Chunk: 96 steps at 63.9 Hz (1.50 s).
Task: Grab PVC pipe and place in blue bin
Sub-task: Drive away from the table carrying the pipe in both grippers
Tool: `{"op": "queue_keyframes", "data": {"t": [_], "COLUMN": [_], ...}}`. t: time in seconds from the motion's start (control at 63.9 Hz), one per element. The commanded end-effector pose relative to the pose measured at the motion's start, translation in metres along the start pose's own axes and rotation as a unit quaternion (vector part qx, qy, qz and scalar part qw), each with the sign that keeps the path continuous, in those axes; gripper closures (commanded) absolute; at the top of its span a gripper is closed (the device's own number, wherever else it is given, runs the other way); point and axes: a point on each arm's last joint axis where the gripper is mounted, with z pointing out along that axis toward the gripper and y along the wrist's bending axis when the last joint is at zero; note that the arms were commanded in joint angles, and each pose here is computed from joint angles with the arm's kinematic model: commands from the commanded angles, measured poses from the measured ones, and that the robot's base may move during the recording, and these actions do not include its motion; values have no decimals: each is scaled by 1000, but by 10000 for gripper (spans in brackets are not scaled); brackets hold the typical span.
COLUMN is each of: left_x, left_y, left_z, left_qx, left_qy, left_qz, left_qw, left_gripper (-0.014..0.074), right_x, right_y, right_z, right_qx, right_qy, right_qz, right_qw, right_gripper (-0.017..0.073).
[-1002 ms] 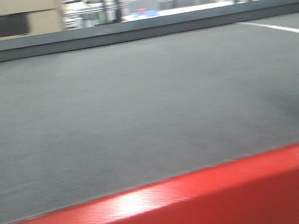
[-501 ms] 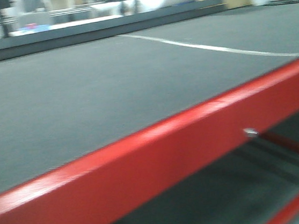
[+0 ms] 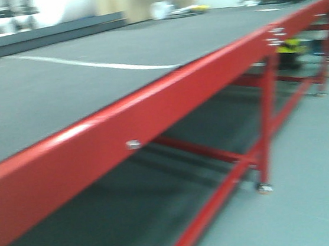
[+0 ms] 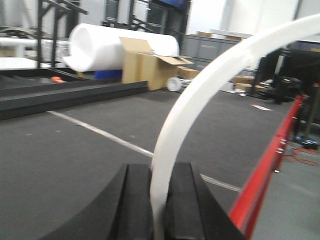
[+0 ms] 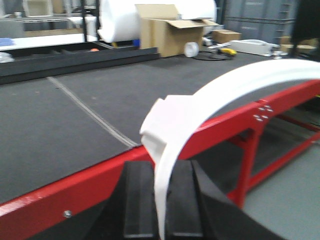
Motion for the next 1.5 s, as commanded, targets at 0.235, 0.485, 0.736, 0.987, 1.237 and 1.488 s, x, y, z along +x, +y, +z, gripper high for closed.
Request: {"op": "queue_keyframes", "data": {"t": [0.235,0.485,0.736,0.987,1.237,1.488], "left_x": [-7,-7,-7,-7,-7,-7], "left_y": [0,0,0,0,0,0], "left_z": [-2,-2,-2,-2,-2,-2], "left_qx": [-1,-1,-1,-1,-1,-1], "left_qy": [-24,-24,-24,-24,-24,-24], "left_qz": [-2,-2,-2,-2,-2,-2], "left_qw": [1000,1000,1000,1000,1000,1000], "left_gripper": [705,705,705,705,705,705], "right_x": [-2,-2,-2,-2,-2,-2], "right_y": [0,0,0,0,0,0], "right_z": [0,0,0,0,0,0], "right_qx": [1,1,1,1,1,1], "right_qy": [-15,-15,-15,-15,-15,-15], "right_qz": [-6,-6,-6,-6,-6,-6], "right_qw": [1000,1000,1000,1000,1000,1000], "right_gripper": [720,720,720,720,720,720]}}
